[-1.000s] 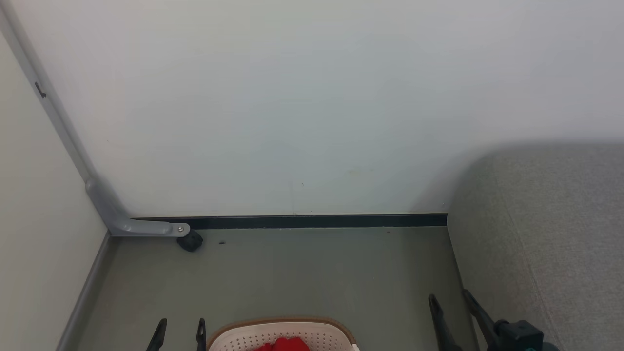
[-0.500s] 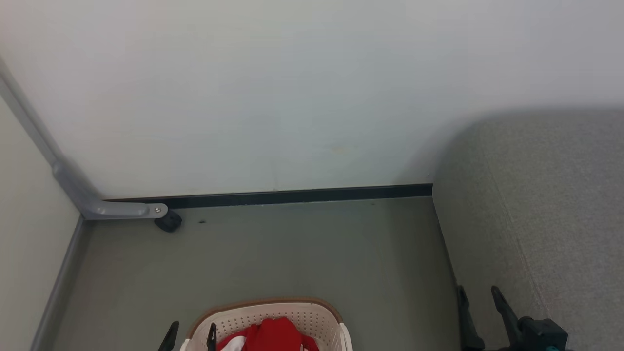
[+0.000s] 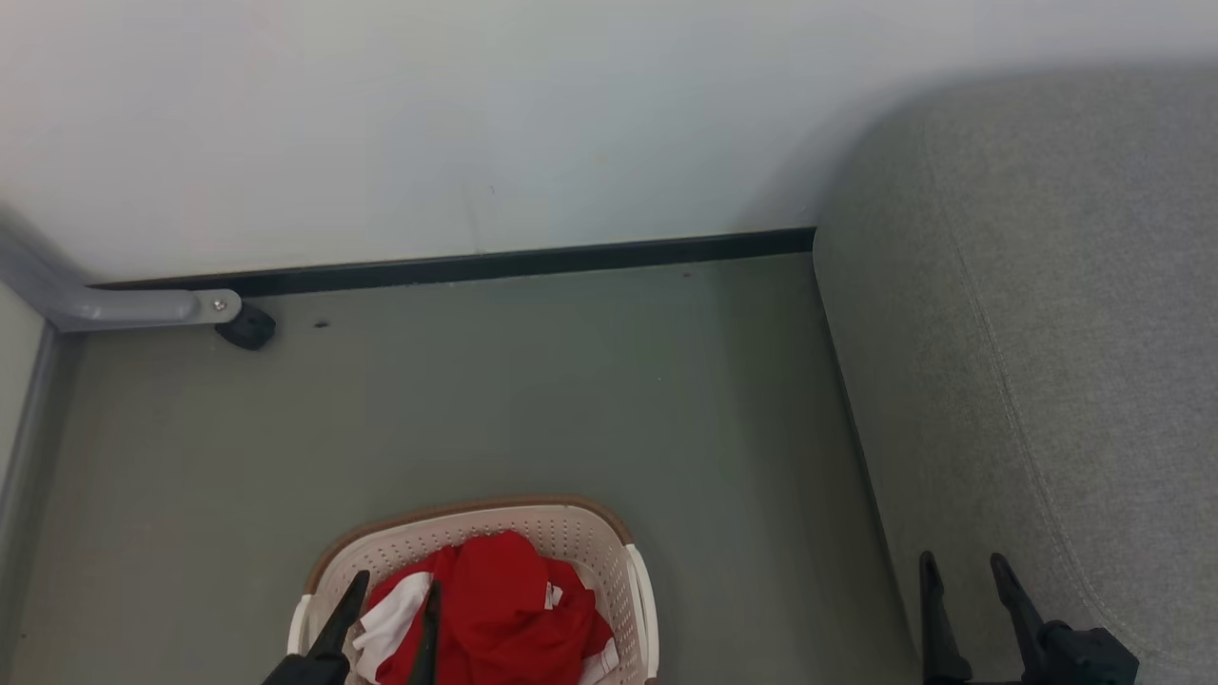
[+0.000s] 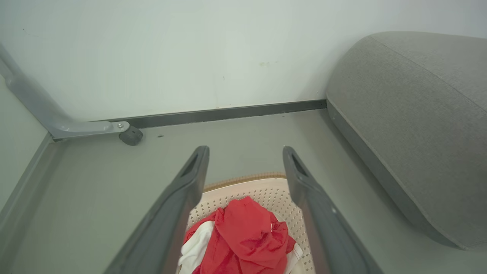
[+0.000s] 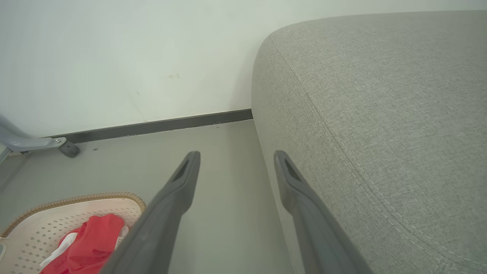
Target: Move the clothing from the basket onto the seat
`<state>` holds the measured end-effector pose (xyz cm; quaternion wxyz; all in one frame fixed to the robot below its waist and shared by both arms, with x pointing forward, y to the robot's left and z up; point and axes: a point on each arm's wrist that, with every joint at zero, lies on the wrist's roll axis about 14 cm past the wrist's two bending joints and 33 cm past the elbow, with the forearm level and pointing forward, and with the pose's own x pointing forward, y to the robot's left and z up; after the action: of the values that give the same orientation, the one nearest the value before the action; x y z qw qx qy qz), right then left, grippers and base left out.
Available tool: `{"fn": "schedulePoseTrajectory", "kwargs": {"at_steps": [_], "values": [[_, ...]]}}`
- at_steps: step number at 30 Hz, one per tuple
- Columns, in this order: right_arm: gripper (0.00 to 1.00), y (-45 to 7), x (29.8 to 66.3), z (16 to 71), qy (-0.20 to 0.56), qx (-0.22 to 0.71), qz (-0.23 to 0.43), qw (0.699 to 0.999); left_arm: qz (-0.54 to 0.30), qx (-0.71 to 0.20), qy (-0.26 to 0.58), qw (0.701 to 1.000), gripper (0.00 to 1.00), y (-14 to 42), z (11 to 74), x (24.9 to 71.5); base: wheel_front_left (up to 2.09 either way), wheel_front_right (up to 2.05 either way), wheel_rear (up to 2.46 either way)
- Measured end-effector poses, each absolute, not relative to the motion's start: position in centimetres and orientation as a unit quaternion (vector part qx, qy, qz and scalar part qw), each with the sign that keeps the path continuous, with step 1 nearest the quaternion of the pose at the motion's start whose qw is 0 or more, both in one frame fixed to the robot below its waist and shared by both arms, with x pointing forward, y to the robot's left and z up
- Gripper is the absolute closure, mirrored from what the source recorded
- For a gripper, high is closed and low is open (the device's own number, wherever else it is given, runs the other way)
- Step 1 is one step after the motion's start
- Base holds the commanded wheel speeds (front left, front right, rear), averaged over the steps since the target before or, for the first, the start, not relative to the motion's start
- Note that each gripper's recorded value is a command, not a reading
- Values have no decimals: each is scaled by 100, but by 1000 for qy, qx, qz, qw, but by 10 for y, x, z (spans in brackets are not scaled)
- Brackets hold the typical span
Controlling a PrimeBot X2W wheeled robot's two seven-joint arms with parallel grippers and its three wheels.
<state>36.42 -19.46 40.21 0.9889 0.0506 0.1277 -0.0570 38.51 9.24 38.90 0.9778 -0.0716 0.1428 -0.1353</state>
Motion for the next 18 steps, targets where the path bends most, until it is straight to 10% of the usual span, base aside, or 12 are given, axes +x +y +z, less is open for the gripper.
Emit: {"fn": "schedulePoseTrajectory", "kwargs": {"at_steps": [18], "values": [[0, -195, 377, 359, 182, 25, -58, 981, -246, 25, 245, 938, 0, 72, 287, 425, 0, 0, 0]]}}
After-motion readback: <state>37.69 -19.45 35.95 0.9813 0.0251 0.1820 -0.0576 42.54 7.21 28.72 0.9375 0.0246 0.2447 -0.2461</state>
